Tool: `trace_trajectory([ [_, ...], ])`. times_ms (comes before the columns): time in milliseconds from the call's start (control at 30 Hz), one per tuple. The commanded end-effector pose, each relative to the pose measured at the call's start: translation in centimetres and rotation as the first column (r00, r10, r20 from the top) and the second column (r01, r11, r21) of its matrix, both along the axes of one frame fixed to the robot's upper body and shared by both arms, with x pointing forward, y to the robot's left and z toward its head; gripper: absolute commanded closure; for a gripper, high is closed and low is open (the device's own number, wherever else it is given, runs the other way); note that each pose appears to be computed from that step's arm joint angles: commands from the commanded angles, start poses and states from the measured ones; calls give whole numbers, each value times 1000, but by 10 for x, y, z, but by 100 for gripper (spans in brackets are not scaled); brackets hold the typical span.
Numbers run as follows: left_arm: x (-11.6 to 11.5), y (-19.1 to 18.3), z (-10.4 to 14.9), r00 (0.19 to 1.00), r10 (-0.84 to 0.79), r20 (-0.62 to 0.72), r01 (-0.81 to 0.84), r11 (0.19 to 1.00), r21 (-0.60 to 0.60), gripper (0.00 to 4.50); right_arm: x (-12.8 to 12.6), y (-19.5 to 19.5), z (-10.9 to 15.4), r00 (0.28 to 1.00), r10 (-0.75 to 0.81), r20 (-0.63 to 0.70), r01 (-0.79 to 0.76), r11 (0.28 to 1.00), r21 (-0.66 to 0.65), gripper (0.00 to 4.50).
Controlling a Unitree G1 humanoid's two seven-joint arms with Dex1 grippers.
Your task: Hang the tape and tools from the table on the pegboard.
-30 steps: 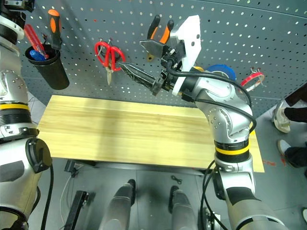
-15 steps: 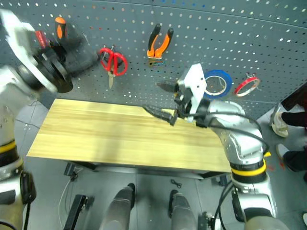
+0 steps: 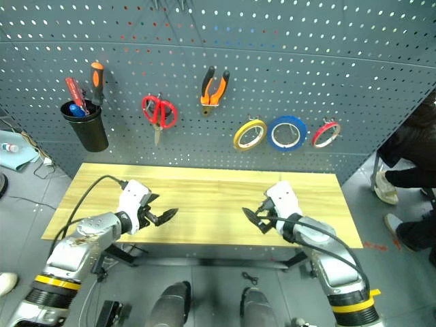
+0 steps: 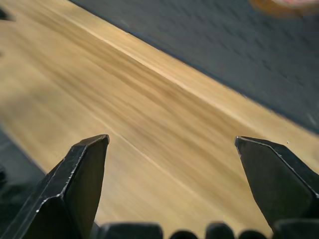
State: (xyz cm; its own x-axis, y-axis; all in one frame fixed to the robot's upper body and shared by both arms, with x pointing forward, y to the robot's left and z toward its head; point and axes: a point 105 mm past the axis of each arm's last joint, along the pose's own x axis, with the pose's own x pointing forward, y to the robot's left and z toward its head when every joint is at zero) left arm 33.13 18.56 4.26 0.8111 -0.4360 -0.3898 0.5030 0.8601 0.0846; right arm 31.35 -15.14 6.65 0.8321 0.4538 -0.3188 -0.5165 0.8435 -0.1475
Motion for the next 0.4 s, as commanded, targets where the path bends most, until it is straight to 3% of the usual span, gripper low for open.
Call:
trace_trajectory([
  [33,15,11,5,993,77,89,-79,997,13,5,8,-15,3,993,-103,61,103,995,-2,0],
  [200,20,2,-7,994,80,76,-80,997,-2,5,14,-34,-13,977,-207,59,208,978,-8,0],
  [400,23,-3,-11,995,71,71,-69,997,-30,5,20,-37,-20,974,-214,70,215,976,-9,0],
])
